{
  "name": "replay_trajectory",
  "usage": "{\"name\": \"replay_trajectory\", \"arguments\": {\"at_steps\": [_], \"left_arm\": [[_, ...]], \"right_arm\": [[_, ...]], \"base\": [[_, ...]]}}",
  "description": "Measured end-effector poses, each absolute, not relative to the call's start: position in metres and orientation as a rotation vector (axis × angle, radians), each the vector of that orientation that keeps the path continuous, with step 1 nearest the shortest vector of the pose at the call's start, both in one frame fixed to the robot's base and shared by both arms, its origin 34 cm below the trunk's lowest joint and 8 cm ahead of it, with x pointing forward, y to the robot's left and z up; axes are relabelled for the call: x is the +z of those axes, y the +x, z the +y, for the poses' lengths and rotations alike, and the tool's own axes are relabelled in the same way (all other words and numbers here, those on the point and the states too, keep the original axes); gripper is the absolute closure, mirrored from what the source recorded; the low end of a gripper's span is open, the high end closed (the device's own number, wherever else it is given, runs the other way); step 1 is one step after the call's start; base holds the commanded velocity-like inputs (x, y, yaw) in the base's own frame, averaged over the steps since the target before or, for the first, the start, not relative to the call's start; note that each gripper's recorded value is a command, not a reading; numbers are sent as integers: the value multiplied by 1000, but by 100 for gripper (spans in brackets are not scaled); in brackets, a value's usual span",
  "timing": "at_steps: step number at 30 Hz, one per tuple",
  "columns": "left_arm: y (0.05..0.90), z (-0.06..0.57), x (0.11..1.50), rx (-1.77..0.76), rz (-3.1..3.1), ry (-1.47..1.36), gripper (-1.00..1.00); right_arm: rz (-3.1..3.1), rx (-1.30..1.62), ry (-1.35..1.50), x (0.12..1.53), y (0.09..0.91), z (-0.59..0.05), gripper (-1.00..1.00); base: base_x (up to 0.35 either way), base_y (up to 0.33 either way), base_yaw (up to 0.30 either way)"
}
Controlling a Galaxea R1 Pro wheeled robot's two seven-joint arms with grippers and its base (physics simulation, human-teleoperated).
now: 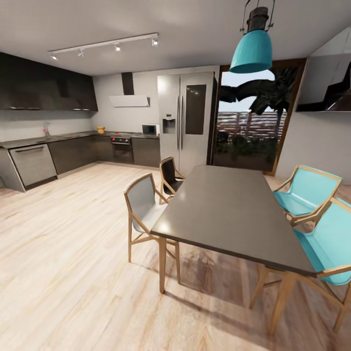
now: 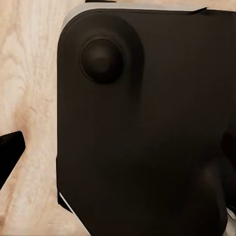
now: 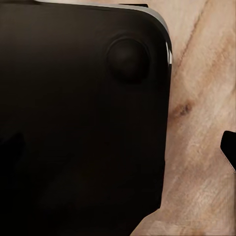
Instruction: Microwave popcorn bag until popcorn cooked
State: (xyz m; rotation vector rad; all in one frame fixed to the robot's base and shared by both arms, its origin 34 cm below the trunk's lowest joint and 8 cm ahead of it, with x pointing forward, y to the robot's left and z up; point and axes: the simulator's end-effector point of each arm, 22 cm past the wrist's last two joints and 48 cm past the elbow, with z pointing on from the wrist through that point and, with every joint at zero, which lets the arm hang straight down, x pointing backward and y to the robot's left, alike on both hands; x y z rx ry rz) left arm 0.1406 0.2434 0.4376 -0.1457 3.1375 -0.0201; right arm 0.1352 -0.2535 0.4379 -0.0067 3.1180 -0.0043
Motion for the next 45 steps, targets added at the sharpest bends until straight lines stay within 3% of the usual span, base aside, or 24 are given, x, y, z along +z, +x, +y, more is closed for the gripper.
{"name": "replay_trajectory", "arguments": {"at_steps": [45], "left_arm": [[140,243,438,-21,3139,-144,-100]], "right_arm": [[3118,-4,-7,438,135,-253,-100]], "base": [[0,0,269]]}}
